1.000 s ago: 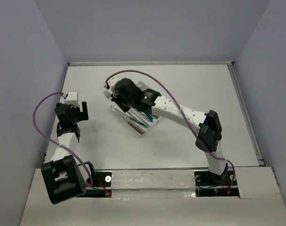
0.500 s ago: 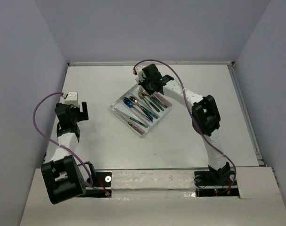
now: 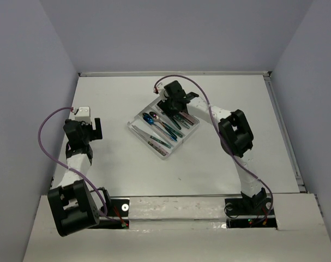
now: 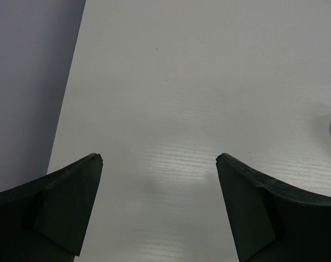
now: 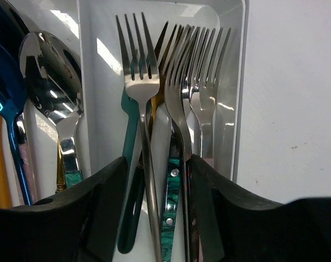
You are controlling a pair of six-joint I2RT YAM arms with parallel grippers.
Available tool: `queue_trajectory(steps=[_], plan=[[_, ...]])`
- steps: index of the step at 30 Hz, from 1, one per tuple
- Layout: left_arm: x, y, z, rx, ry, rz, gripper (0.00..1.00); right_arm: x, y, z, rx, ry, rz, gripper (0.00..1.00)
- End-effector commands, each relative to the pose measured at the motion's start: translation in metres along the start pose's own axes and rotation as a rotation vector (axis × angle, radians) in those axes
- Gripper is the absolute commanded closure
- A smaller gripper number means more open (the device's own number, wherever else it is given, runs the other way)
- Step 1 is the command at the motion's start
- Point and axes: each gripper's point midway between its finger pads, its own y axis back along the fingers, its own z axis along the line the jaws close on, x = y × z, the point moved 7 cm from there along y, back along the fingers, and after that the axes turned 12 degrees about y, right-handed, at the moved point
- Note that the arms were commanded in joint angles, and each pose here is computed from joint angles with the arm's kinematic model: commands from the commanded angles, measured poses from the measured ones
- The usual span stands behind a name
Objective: Sort the eating utensils into containers
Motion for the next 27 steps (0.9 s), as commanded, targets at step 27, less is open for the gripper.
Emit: queue_trajectory(steps=[27], plan=[[-0.036,-0.003,-0.018,0.153,-0.021,-0.126,0.01,0.265,0.184,-0.190,0.643,-1.190,-0.115,0.25]])
